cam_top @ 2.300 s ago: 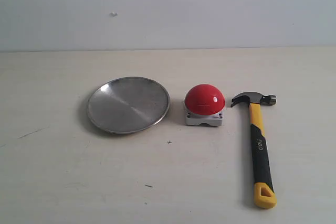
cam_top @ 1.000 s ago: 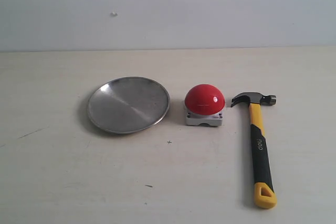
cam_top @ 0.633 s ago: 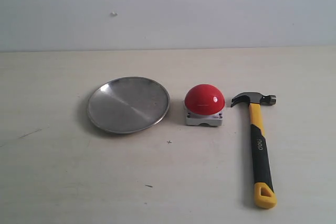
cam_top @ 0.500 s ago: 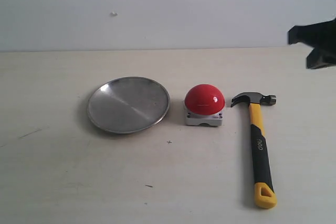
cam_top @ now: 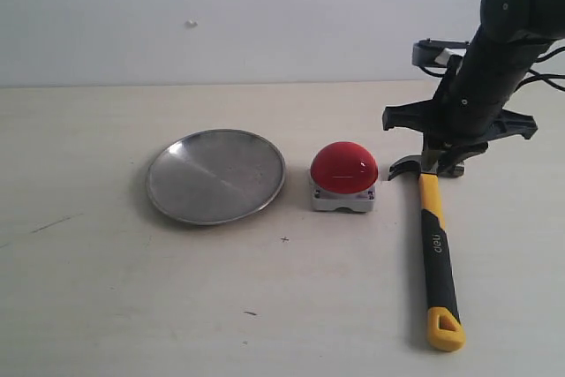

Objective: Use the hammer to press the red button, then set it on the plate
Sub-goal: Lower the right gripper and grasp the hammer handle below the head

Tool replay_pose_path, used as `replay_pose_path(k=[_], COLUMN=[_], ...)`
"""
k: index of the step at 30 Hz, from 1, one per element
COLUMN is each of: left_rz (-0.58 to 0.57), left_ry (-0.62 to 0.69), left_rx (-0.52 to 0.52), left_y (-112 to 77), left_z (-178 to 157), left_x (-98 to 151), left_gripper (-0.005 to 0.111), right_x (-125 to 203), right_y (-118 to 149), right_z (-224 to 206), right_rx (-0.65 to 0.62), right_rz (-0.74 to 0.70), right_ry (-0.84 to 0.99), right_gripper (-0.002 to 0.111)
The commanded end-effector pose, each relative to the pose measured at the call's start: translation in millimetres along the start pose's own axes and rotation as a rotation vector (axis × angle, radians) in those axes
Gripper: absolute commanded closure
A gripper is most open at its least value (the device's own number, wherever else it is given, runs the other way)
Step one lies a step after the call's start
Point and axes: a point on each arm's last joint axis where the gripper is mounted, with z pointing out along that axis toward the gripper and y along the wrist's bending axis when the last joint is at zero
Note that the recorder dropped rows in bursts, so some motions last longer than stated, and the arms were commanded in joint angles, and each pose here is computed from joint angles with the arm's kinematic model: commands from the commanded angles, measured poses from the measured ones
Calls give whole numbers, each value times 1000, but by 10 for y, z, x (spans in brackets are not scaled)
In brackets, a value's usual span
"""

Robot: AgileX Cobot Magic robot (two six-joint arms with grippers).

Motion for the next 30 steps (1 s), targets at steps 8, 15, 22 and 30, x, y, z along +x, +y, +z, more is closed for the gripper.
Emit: replay_pose_path(k=[8,15,22,30], left_rz=[3,3,3,3], left_ry=[-7,-7,-7,-7], left_rx=[-4,-4,-4,-4], left_y=[2,2,2,2], left_z=[-3,-3,-3,-3], left_x=[2,2,2,2], left_gripper=[107,107,107,107], right_x=[-47,-67,-120,-105], right_y=[-22,-59,-46,-56], right_z=[313,450,555,692], right_rx=[58,99,98,106], right_rz=[33,34,37,39], right_ry=[87,88,98,126], right_gripper=[53,53,53,54])
